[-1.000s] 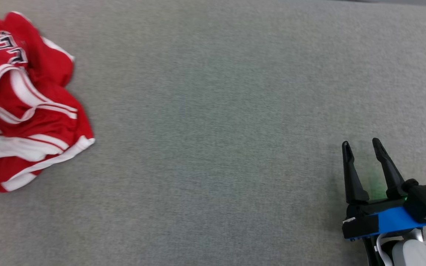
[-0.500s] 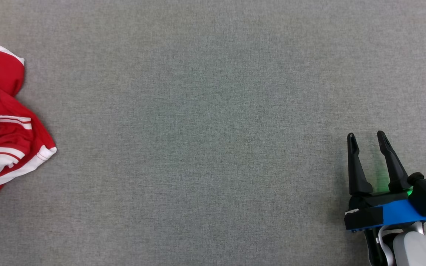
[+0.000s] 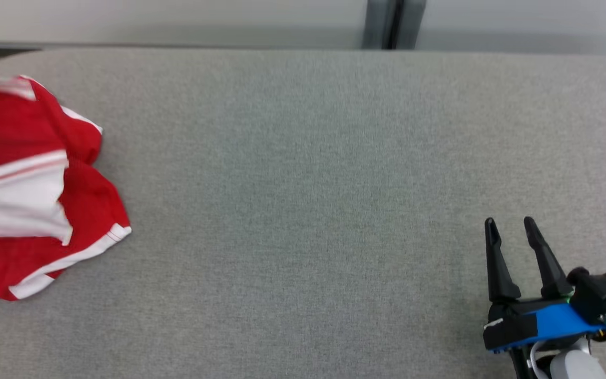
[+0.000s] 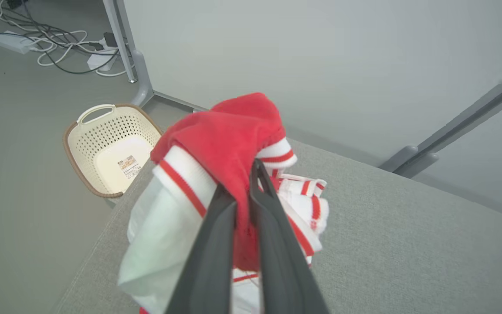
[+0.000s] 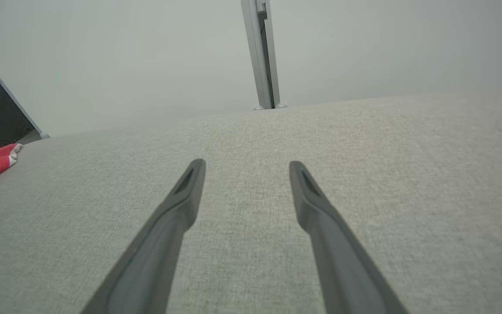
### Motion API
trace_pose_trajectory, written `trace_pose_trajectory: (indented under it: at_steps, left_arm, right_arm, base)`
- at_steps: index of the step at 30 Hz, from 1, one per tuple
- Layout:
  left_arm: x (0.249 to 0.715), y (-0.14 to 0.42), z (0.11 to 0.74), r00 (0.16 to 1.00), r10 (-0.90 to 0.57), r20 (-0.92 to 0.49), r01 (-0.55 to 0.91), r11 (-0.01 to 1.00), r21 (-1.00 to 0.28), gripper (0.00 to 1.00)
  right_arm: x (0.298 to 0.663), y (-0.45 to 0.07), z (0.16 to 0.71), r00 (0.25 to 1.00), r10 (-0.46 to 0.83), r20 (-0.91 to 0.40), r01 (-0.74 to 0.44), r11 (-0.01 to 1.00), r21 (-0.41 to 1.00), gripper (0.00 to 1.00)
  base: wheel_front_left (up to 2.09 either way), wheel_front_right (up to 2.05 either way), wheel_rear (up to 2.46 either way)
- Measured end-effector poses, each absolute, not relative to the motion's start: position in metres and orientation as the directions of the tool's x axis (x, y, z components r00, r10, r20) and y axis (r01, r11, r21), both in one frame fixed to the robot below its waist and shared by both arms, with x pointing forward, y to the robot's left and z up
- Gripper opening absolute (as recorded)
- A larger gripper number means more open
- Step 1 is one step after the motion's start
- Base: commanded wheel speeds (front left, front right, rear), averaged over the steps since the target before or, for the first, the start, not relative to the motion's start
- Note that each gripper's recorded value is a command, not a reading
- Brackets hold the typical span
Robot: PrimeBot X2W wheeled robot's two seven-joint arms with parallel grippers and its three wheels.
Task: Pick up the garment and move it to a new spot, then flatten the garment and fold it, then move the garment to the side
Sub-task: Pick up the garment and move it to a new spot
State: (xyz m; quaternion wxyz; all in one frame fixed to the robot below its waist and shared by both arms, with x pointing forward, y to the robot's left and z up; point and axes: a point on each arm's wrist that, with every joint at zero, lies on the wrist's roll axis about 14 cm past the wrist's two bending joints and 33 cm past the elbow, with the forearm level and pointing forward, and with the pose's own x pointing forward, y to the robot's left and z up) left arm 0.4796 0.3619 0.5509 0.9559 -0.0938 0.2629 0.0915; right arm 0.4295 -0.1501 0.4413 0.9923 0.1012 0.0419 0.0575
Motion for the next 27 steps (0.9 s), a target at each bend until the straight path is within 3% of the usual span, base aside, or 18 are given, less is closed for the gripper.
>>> trace_pose_trajectory:
  at_steps: [6, 13, 19, 27]
  left_arm:
    - [0.482, 0.329, 0.653, 0.95, 0.054, -0.309, -0.091, 0.99, -0.109, 0.0]
    - [0.492, 0.246, 0.721, 0.978, -0.143, -0.153, 0.131, 0.987, -0.089, 0.0]
    - [0.502, 0.154, 0.734, 0.918, -0.379, -0.118, 0.374, 0.925, -0.063, 0.0]
    - [0.492, 0.028, 0.719, 0.735, -0.665, -0.132, 0.657, 0.747, -0.102, 0.0]
  right_arm:
    - [0.411, -0.151, 0.464, 0.993, 0.119, -0.024, -0.111, 0.971, 0.213, 1.0]
    - [0.395, -0.168, 0.482, 0.997, 0.069, 0.023, -0.072, 0.974, 0.216, 1.0]
    - [0.378, -0.197, 0.486, 1.0, -0.014, 0.028, 0.008, 0.978, 0.207, 1.0]
    - [0.349, -0.236, 0.487, 0.99, -0.138, 0.024, 0.131, 0.972, 0.195, 1.0]
  base:
    - [0.0, 0.0, 0.0]
    - [0.0, 0.0, 0.0]
    - [0.0, 0.0, 0.0]
    - [0.0, 0.0, 0.0]
